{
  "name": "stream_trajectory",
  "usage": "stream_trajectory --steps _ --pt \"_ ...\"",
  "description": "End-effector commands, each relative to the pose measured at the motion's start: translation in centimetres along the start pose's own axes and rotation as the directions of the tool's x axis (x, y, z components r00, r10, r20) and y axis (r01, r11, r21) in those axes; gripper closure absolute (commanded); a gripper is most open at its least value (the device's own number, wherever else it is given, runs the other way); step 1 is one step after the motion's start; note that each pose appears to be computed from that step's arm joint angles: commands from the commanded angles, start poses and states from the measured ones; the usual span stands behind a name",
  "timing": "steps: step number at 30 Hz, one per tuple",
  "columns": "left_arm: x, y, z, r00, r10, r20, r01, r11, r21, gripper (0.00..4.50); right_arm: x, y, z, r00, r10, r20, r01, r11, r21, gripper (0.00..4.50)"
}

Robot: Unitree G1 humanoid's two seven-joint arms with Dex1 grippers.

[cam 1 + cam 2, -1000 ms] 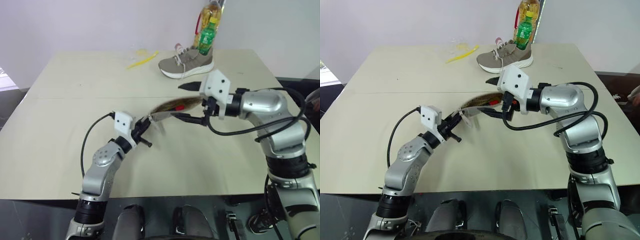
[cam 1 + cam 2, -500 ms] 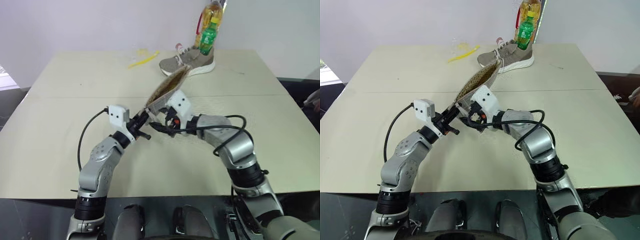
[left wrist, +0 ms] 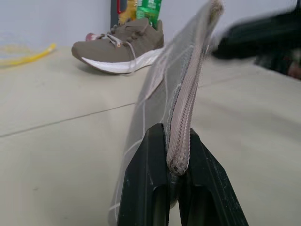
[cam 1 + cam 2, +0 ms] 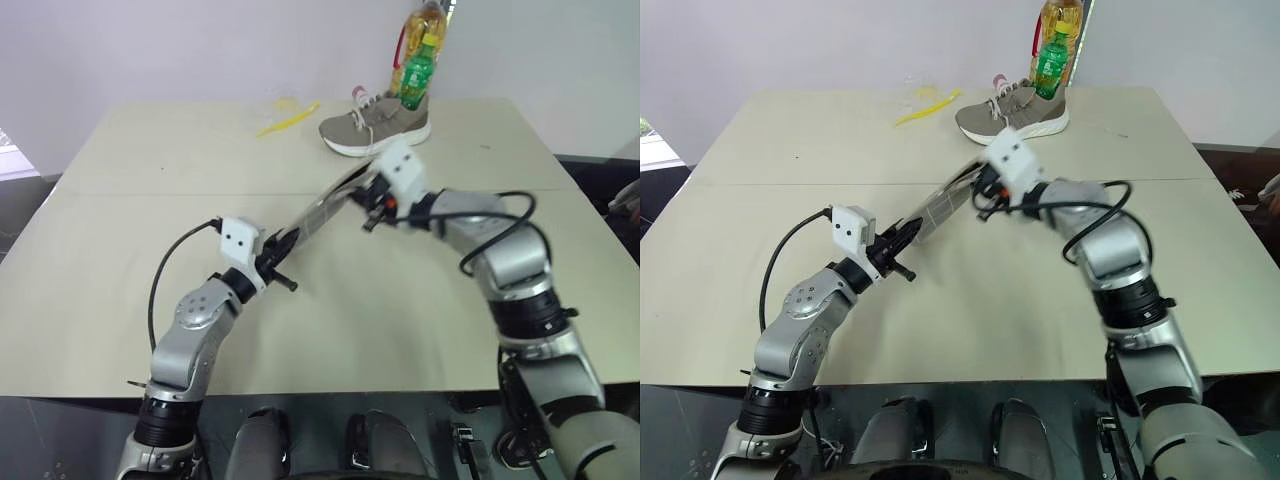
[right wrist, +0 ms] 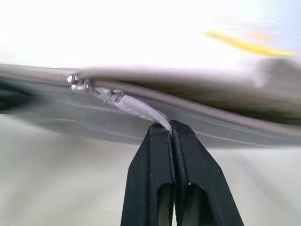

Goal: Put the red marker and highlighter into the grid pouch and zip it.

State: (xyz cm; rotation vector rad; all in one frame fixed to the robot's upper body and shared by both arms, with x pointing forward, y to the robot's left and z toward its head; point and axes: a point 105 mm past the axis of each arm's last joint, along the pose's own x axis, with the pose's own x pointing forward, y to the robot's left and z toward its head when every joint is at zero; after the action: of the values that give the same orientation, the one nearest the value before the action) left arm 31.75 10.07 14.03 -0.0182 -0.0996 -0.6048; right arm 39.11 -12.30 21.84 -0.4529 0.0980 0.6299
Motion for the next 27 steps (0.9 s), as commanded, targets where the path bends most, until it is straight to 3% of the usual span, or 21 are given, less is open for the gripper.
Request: stream_trajectory --steps 1,5,8,11,17,20,27 --pt "-0.7 0.6 0.7 1.000 0.005 0.020 -0.007 0.997 0.076 4.50 -3.0 -7.0 1.4 0.966 -0.259 0.029 0.260 0.964 -0.048 4.44" --pt "-0.9 0.7 0.3 1.000 -0.005 0.001 0.005 0.994 0.110 4.50 -3.6 -7.0 0.9 0.975 -0.221 0.009 0.221 0.972 -0.081 4.44" --pt "-1.0 0.6 0.0 0.999 -0.031 -0.022 0.034 0.989 0.146 4.50 -4.0 -4.5 -0.4 0.998 -0.051 -0.034 0.048 0.994 -0.101 4.44" --pt "-1.5 0.6 -0.2 0.997 -0.059 -0.047 0.066 0.982 0.178 3.36 -5.2 -1.5 -2.0 0.986 0.139 -0.092 -0.148 0.984 -0.103 3.06" --pt "-4.3 1.9 -0.5 0.993 -0.045 -0.104 0.066 0.977 0.204 0.23 -8.1 1.4 -4.8 0.932 0.319 -0.171 -0.342 0.930 -0.134 0.00" --pt "-6.3 2.7 -1.1 0.987 -0.027 -0.157 0.056 0.981 0.184 0.06 -8.7 1.5 -5.4 0.927 0.334 -0.169 -0.355 0.928 -0.115 0.00" --pt "-10.9 7.4 -1.8 0.948 0.227 -0.224 -0.196 0.969 0.154 0.06 -8.0 -0.4 -6.5 0.975 0.220 -0.041 -0.221 0.975 -0.035 0.00"
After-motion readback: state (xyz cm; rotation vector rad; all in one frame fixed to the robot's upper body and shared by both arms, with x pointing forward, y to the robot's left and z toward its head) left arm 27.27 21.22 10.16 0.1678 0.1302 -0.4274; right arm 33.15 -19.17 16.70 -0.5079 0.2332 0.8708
